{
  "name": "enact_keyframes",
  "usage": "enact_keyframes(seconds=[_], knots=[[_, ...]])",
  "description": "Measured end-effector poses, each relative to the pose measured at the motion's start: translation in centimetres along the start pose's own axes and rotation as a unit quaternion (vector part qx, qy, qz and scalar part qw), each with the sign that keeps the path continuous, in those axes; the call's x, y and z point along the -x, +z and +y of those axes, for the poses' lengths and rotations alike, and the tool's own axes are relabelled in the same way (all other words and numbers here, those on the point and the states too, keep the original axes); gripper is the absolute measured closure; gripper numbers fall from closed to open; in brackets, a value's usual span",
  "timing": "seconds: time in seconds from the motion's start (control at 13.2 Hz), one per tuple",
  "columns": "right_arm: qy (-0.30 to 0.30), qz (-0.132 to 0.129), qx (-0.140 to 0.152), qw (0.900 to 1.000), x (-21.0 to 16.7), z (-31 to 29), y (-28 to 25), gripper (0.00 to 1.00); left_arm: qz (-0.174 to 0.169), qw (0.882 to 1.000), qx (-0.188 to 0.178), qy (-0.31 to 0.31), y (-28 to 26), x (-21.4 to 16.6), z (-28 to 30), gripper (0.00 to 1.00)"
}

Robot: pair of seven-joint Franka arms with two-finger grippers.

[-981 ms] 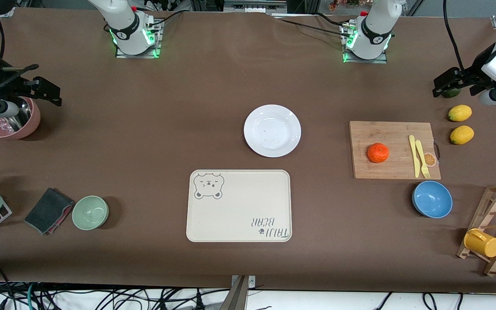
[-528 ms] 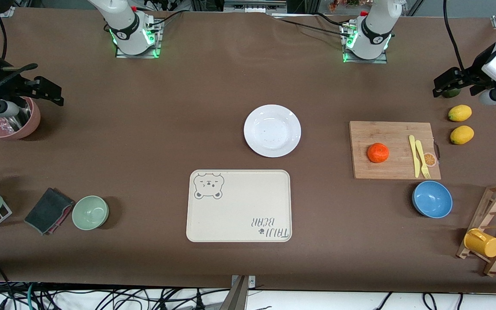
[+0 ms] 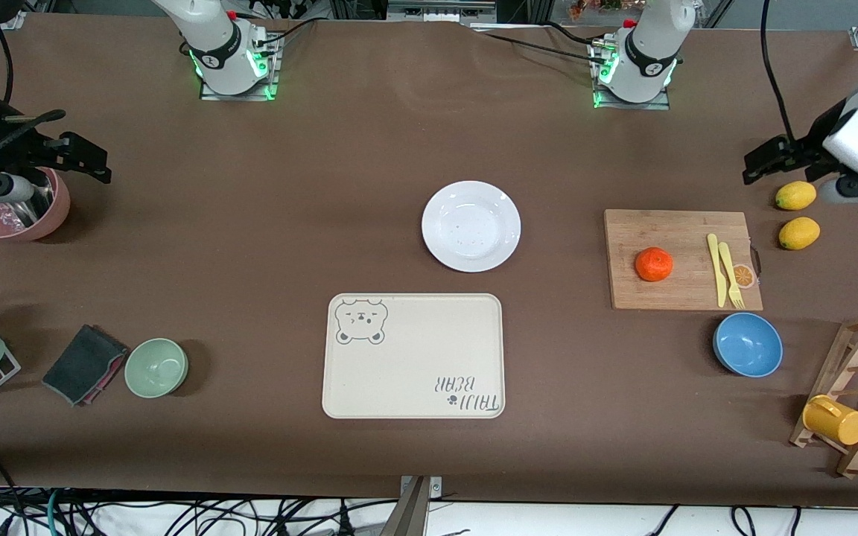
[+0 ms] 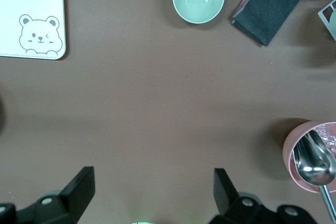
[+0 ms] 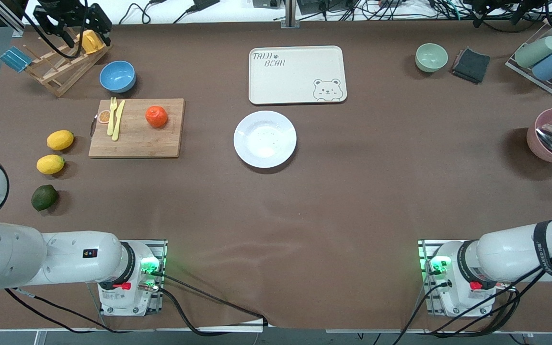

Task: Place orange and plate with both arms
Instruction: 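Reach the left gripper down to the orange on the cutting board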

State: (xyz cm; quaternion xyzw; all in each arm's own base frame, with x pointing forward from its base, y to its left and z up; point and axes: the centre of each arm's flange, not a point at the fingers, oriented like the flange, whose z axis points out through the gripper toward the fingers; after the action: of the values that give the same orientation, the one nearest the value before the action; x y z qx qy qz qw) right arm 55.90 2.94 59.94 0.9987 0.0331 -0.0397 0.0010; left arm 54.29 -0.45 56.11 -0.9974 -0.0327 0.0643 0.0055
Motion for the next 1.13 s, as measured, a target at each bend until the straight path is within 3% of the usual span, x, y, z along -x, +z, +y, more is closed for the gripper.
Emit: enact_keyframes(seconds=[0.3, 0.53, 0.91, 1.13], knots=[[0.001, -0.003, -0.002, 1.000, 0.0, 0.1, 0.1, 0.00, -0.012, 1.000, 0.004, 0.001, 7.5, -4.6, 0.2, 0.00], [0.003, -0.004, -0.002, 1.000, 0.0, 0.3, 0.1, 0.00, 0.007, 1.000, 0.008, 0.003, 15.7, -6.9, 0.7, 0.00], [0.002, -0.004, -0.003, 1.000, 0.0, 0.2, 0.1, 0.00, 0.043, 0.999, 0.013, 0.007, 25.3, -5.6, 1.1, 0.00], [0.002, -0.004, -0.003, 1.000, 0.1, 0.2, 0.1, 0.00, 0.041, 0.999, 0.014, 0.009, 29.9, -4.5, 1.3, 0.00]])
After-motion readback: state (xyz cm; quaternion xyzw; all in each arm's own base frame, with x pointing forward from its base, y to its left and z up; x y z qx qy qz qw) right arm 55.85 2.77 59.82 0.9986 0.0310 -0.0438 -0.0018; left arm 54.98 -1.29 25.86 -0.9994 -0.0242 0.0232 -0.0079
